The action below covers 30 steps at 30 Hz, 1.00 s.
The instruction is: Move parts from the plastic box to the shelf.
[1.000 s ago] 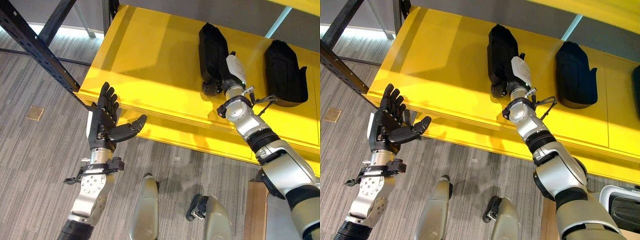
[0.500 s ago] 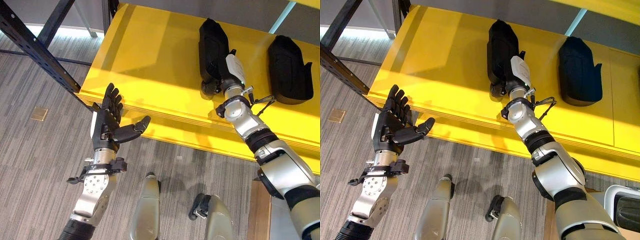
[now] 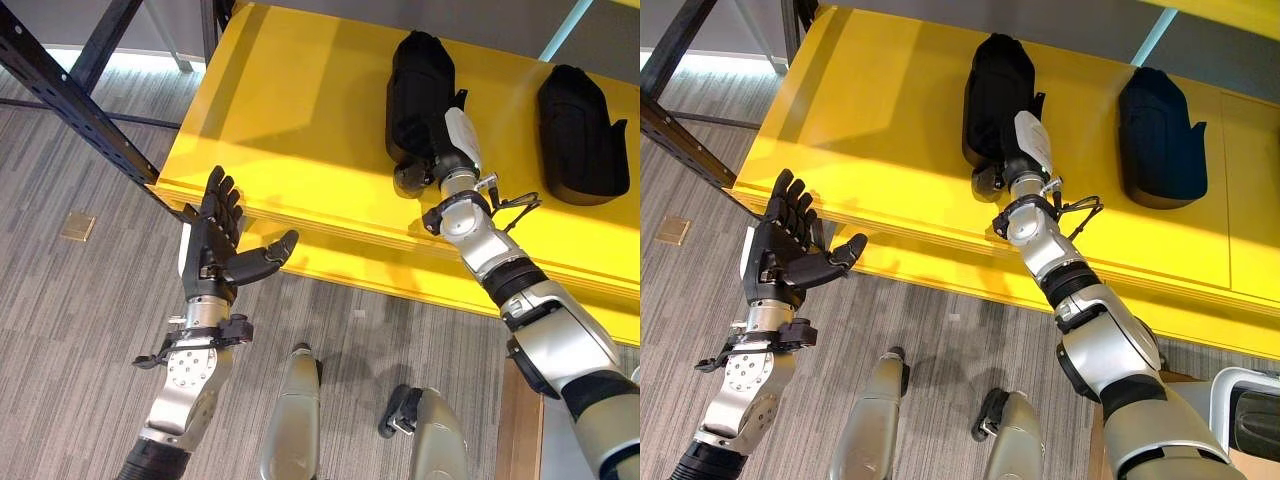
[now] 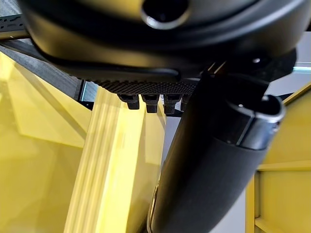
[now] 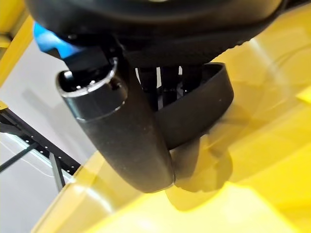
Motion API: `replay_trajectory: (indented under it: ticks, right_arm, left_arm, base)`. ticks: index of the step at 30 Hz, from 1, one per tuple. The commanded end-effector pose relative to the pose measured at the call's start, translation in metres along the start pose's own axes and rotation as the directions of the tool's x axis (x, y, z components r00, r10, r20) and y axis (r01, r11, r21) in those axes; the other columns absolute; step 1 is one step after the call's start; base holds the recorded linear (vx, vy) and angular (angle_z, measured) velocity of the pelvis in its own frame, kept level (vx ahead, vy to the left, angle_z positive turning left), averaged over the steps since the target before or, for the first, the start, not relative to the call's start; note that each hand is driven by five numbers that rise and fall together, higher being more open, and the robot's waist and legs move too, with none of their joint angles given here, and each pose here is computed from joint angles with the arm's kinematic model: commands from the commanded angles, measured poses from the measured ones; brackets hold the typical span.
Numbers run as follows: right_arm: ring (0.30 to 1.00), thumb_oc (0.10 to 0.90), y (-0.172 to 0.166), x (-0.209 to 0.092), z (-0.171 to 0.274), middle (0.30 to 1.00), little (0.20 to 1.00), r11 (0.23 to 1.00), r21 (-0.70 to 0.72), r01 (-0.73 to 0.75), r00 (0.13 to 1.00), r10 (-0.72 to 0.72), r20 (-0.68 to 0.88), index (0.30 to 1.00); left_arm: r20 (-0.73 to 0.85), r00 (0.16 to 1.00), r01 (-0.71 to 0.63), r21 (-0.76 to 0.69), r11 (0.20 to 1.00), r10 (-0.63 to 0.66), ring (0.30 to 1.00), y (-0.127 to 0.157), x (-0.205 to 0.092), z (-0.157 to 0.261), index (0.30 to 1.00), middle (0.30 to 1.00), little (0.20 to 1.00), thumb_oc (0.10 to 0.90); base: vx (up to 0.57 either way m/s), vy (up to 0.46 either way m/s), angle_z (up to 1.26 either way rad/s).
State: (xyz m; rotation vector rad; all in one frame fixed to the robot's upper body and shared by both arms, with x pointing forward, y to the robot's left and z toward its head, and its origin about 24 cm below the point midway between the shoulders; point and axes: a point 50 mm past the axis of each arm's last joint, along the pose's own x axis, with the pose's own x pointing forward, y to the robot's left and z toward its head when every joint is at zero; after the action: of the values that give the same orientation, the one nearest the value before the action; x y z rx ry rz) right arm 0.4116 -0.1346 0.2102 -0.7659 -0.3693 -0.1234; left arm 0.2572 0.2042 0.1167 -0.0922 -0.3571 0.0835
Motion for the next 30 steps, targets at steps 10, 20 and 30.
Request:
replay_trajectory:
  ticks: [10,20,30]
  right_arm:
    - [1.000,0.900,-0.035,-0.002,0.082,1.000,1.000,0.990,0.101,0.100,0.915,-0.132,0.382,1.000]
    - [1.000,0.900,-0.053,-0.017,0.098,1.000,1.000,0.984,0.101,0.143,0.853,-0.175,0.492,1.000]
    - [1.000,0.900,-0.072,-0.035,0.110,1.000,1.000,0.963,0.178,0.203,0.777,-0.269,0.569,1.000]
  left_arm:
    - [0.294,0.955,0.045,-0.004,0.999,-0.042,1.000,-0.006,0.006,0.054,1.000,1.000,1.000,0.900]
    - [0.290,0.957,0.021,0.007,1.000,-0.022,1.000,-0.001,0.002,0.055,1.000,1.000,1.000,0.900]
    - [0.282,0.959,0.022,0.019,1.000,-0.026,1.000,0.000,0.001,0.055,1.000,1.000,1.000,0.900]
  base:
    - [0.00,0.000,0.00]
    - [0.00,0.000,0.00]
    - [0.00,0.000,0.00]
